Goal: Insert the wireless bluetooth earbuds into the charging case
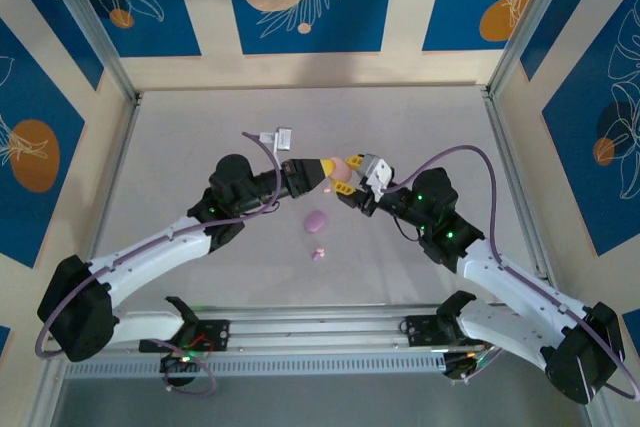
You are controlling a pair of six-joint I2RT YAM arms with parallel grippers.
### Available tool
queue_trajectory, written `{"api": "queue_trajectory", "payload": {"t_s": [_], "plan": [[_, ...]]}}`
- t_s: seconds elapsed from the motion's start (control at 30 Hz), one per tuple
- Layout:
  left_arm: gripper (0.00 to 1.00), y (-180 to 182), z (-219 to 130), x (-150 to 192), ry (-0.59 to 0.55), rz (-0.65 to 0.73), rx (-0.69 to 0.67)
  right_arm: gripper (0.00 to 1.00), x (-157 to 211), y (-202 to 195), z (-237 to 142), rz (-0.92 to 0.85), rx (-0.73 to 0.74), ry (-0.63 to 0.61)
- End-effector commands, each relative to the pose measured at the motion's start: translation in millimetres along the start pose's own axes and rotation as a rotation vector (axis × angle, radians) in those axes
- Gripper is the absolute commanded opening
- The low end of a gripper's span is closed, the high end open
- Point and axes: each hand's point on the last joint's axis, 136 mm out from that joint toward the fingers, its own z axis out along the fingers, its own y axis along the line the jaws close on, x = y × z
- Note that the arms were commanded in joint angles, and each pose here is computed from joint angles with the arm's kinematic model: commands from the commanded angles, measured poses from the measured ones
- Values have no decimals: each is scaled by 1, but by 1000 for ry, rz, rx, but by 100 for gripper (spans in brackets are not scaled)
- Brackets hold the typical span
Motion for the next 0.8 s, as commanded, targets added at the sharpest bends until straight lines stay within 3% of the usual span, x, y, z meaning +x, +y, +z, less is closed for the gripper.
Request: {"api": "queue_trajectory", "payload": {"t_s": [0.0, 0.13, 0.17, 0.23, 0.37, 0.6, 0.77], "plan": [[3, -16, 0, -8, -17, 22, 59, 44, -8, -5, -3, -15, 16, -24], [7, -21, -2, -10, -26, 49, 78, 37, -6, -4, -4, 6, -10, 0], [12, -23, -2, -10, -26, 63, 83, 36, -6, -3, -5, 23, -26, 7], [32, -27, -6, -10, -33, 121, 94, 35, -9, 2, -7, 75, -82, 19], [51, -28, -19, -6, -51, 306, 79, 35, -15, 18, -15, 243, -273, 58], [59, -21, -45, 24, 40, 771, 60, 33, -33, 42, -27, 439, -608, 125], [59, -26, -48, 41, 163, 883, 106, 33, -39, 48, -28, 430, -681, 124]]}}
